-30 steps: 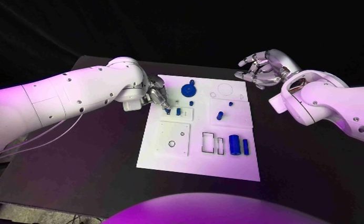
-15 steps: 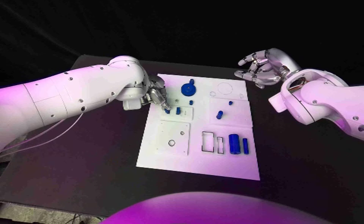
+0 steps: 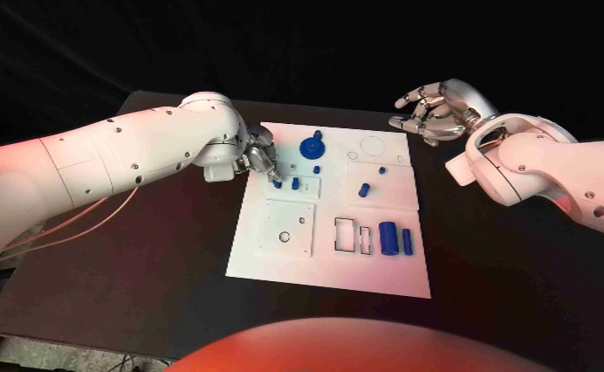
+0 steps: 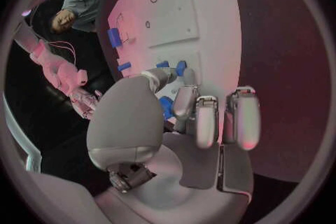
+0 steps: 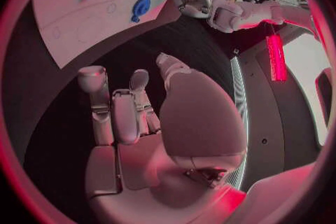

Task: Assemble the parts on the task board

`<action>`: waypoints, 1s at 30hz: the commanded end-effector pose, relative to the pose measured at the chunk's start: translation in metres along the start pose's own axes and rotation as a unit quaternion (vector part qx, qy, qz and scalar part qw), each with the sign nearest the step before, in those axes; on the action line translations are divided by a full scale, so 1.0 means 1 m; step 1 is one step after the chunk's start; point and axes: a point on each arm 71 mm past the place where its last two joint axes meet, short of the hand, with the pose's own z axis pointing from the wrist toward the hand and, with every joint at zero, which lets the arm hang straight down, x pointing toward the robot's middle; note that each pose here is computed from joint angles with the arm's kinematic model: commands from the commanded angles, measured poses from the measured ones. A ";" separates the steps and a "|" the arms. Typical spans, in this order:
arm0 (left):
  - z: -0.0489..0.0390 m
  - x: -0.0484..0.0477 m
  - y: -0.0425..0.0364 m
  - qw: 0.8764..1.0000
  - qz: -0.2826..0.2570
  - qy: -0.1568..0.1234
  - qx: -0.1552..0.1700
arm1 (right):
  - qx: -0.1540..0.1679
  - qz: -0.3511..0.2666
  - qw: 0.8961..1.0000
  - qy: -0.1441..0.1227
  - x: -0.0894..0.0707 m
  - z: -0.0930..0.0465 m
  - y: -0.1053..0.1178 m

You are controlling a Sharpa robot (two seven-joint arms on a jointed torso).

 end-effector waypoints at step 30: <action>0.0072 0.0092 -0.0046 1.000 0.009 0.021 -0.007 | -0.005 0.000 1.000 0.001 0.000 0.000 0.001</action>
